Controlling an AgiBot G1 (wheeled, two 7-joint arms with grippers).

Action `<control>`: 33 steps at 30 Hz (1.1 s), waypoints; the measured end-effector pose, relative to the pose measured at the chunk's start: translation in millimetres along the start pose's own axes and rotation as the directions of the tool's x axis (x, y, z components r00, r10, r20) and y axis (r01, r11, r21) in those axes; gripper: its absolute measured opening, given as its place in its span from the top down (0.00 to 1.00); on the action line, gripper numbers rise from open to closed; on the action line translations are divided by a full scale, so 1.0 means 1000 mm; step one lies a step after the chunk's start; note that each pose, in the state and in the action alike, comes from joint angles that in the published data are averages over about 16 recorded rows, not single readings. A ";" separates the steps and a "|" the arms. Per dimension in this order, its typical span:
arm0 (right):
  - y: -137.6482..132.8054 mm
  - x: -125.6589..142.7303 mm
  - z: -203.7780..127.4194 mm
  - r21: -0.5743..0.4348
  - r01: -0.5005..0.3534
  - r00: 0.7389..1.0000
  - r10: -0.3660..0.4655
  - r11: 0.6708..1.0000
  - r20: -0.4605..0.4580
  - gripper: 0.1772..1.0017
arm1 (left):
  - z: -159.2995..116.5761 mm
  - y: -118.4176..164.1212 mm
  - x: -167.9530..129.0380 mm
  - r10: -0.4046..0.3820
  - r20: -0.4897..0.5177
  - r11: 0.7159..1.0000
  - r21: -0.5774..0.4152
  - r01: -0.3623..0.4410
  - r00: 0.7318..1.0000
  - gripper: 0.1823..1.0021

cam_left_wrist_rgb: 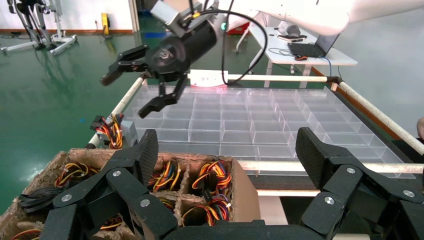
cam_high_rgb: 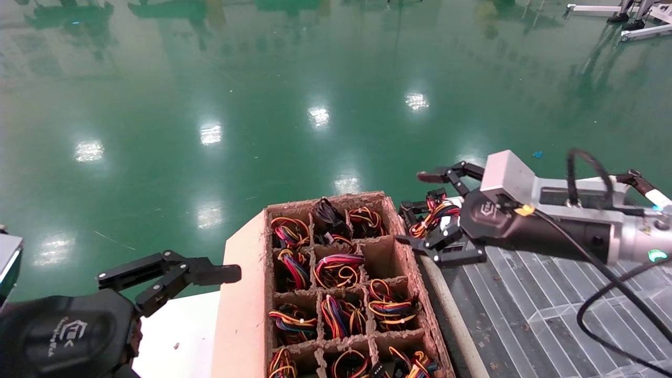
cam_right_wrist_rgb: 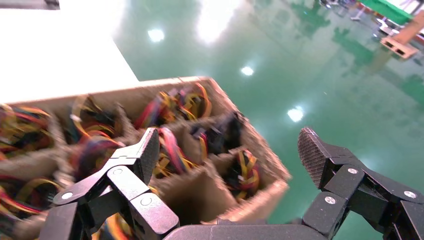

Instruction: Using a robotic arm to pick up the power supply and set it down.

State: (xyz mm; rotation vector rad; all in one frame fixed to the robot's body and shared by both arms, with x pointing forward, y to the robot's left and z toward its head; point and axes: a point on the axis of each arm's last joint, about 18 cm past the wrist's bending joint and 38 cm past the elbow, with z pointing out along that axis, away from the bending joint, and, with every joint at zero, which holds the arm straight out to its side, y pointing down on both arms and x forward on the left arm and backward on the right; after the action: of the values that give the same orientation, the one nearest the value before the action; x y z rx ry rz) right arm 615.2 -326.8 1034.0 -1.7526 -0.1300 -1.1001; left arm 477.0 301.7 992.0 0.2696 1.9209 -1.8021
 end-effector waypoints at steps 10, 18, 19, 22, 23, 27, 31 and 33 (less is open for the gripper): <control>-0.016 -0.039 -0.019 0.121 -0.110 0.991 0.099 0.987 0.091 0.00 | 0.000 0.000 0.000 0.000 0.000 1.000 0.000 0.000 1.000 0.00; -0.033 -0.073 -0.036 0.195 -0.199 0.968 0.162 0.961 0.191 0.00 | 0.000 0.000 0.000 0.000 0.000 1.000 0.000 0.000 1.000 0.00; -0.035 -0.078 -0.039 0.202 -0.210 0.964 0.169 0.957 0.205 0.00 | 0.000 0.000 0.000 0.000 0.000 1.000 0.000 0.000 1.000 0.00; -0.042 -0.090 -0.046 0.221 -0.243 0.951 0.187 0.944 0.247 0.00 | 0.000 0.000 0.000 0.000 0.000 1.000 0.000 0.000 1.000 0.00; -0.044 -0.094 -0.048 0.226 -0.253 0.946 0.192 0.941 0.260 0.00 | 0.000 0.000 0.000 0.000 0.000 1.000 0.000 0.000 1.000 0.00; -0.052 -0.109 -0.057 0.244 -0.290 0.927 0.208 0.925 0.313 0.00 | 0.000 0.000 0.000 0.000 0.000 1.000 0.000 0.000 1.000 0.00; -0.058 -0.119 -0.062 0.253 -0.314 0.912 0.217 0.915 0.348 0.00 | 0.000 0.000 0.000 0.000 0.000 1.000 0.000 0.000 1.000 0.00; -0.060 -0.122 -0.064 0.255 -0.322 0.907 0.219 0.912 0.359 0.00 | 0.000 0.000 0.000 0.000 0.000 1.000 0.000 0.000 1.000 0.00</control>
State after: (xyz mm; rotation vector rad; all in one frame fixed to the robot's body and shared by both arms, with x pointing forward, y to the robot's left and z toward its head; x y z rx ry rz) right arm 472.8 -301.7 991.8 -1.5936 -0.2365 -0.5463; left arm 477.1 301.8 992.0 0.2692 1.9207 -1.8023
